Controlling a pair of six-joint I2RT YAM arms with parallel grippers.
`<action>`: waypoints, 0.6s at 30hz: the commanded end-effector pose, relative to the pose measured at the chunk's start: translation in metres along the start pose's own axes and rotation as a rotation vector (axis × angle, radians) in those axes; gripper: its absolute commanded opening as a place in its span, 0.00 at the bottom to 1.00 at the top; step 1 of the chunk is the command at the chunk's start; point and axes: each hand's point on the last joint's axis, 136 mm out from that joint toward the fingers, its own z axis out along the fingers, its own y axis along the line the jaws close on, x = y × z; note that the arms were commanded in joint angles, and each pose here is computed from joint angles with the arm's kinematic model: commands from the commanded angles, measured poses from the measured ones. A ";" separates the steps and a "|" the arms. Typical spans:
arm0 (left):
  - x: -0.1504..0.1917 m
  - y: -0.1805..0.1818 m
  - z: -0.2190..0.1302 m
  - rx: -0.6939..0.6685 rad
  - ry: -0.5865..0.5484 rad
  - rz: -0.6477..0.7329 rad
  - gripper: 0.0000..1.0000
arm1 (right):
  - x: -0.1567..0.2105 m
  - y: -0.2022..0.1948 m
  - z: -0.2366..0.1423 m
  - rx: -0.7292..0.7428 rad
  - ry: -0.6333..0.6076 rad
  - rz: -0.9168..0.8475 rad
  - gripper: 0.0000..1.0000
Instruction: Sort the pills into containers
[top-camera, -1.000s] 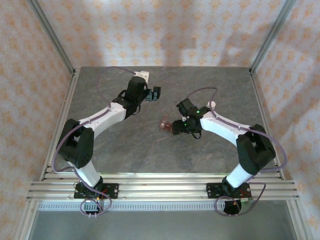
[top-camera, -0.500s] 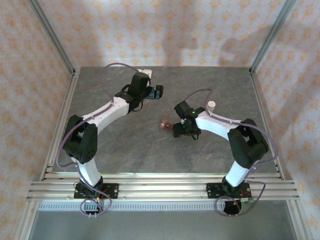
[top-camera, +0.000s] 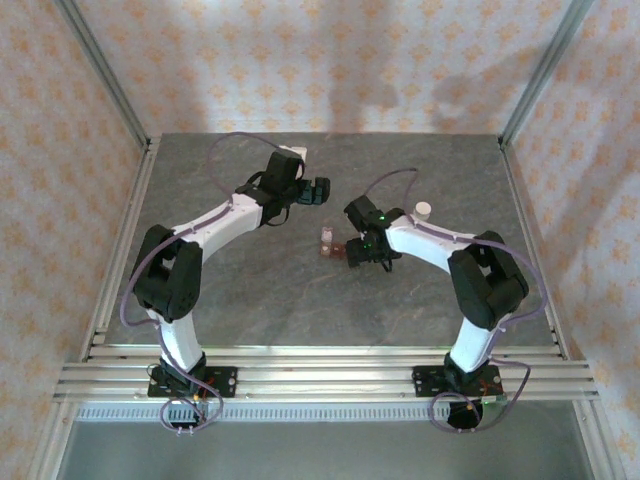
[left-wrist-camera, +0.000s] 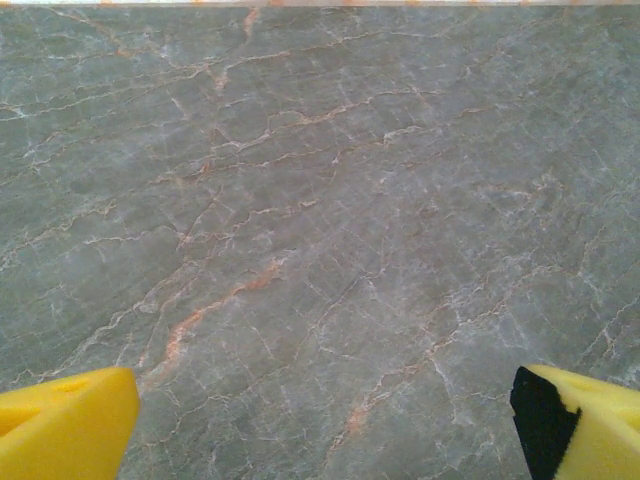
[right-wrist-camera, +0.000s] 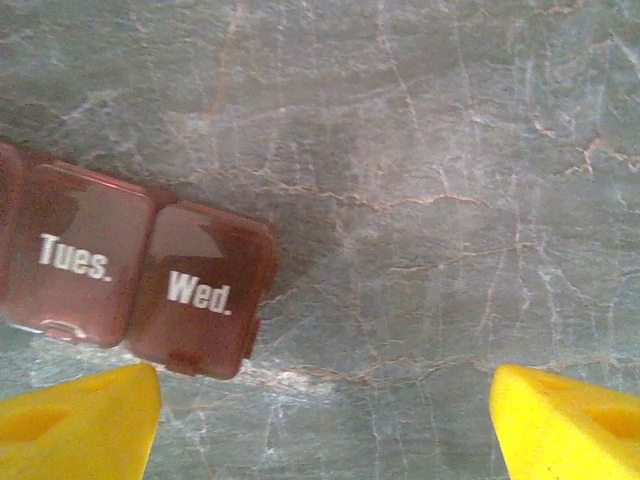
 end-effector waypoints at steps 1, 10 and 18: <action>0.007 0.006 0.001 0.000 0.033 -0.005 0.94 | -0.001 0.003 -0.022 -0.052 -0.003 -0.021 0.85; 0.028 0.003 0.013 0.063 0.163 0.034 0.32 | -0.026 -0.009 -0.032 -0.130 -0.033 0.131 0.85; 0.046 -0.009 0.031 0.138 0.263 0.022 0.00 | -0.031 -0.011 -0.016 -0.117 0.001 0.162 0.85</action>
